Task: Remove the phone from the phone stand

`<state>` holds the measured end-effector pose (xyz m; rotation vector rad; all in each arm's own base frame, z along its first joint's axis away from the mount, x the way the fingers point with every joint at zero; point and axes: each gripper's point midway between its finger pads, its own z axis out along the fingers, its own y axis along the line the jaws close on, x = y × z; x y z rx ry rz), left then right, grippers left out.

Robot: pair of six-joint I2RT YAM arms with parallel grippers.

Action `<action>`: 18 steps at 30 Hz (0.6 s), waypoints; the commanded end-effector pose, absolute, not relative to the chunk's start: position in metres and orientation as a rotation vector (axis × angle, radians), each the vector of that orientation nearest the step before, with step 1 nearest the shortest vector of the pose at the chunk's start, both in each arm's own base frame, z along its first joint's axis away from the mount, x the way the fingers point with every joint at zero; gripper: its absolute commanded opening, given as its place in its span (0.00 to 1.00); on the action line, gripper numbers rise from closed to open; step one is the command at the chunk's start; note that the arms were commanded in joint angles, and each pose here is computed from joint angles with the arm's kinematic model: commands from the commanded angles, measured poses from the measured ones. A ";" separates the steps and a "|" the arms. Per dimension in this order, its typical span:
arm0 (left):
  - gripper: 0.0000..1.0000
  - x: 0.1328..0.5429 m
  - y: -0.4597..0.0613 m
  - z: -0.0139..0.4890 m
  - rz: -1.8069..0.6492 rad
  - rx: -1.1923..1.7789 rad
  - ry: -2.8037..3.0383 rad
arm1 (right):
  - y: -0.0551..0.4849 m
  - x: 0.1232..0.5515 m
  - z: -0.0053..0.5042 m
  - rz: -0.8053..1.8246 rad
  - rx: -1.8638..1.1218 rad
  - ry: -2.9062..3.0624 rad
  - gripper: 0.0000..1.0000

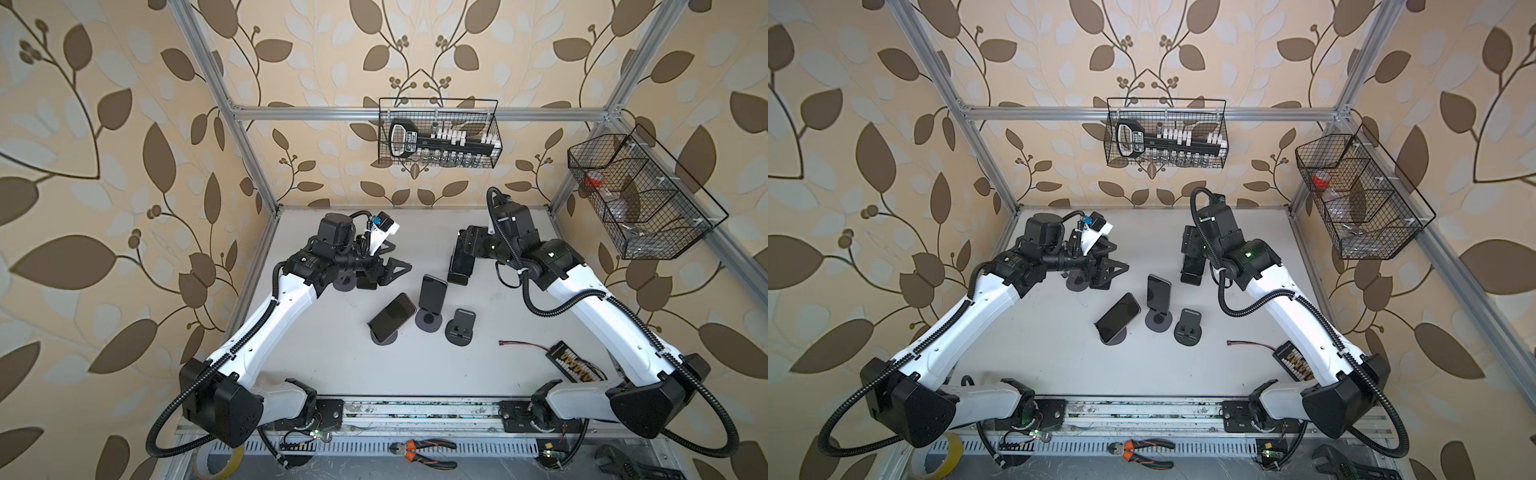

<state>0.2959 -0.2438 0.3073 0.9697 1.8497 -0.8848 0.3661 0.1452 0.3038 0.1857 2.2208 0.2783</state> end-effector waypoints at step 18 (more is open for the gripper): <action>0.87 0.298 -0.261 0.335 -0.876 1.079 1.703 | 0.143 0.400 0.260 0.233 0.241 2.292 0.76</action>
